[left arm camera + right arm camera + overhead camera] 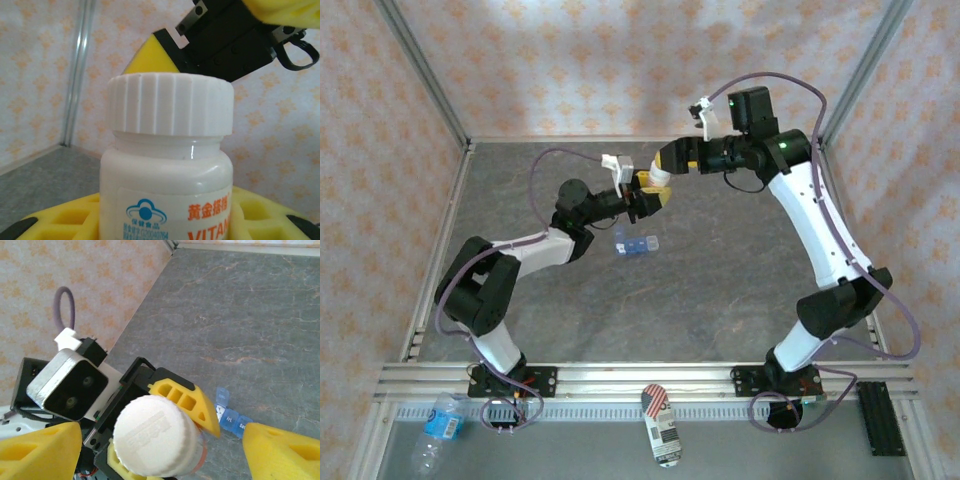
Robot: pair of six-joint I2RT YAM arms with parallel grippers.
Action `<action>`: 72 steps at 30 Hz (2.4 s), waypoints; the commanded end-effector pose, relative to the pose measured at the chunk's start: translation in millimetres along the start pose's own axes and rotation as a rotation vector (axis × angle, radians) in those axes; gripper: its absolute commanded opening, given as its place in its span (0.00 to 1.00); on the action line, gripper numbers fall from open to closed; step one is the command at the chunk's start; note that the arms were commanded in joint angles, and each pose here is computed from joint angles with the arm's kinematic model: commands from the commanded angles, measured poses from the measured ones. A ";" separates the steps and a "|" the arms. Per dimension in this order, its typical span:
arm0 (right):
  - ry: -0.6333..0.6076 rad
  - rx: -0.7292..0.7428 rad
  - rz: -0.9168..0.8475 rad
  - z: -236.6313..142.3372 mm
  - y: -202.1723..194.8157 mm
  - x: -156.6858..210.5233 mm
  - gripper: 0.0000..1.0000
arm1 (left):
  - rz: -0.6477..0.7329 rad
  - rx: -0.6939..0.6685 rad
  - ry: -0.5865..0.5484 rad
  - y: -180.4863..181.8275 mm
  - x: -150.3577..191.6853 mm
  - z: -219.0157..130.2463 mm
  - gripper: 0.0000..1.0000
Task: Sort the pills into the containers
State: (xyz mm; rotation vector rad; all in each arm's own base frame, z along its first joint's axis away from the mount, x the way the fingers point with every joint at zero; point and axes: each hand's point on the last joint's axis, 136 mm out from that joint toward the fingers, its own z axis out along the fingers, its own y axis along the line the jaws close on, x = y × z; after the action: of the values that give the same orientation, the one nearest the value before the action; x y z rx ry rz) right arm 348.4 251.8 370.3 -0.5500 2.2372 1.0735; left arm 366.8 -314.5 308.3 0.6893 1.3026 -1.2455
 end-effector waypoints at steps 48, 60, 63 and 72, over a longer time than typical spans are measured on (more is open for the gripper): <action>-0.014 0.211 0.268 82.1 -44.4 59.7 0.25 | 0.265 -0.282 -0.054 4.6 -22.4 8.5 0.00; -0.086 0.256 0.377 91.7 -59.3 52.0 0.30 | 0.304 -0.410 -0.017 18.9 -5.9 11.0 0.00; -0.109 0.276 0.359 81.5 -58.1 43.5 0.39 | 0.281 -0.423 -0.018 22.3 -2.7 10.2 0.00; -0.247 0.215 0.292 12.2 -38.1 5.7 0.81 | 0.222 -0.340 0.007 16.6 1.6 9.3 0.00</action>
State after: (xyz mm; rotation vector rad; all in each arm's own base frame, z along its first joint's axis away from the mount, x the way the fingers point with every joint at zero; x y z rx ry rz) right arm 385.1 253.1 286.6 0.0483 2.3350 0.9252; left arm 396.9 -316.4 256.0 0.5543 1.5131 -0.7479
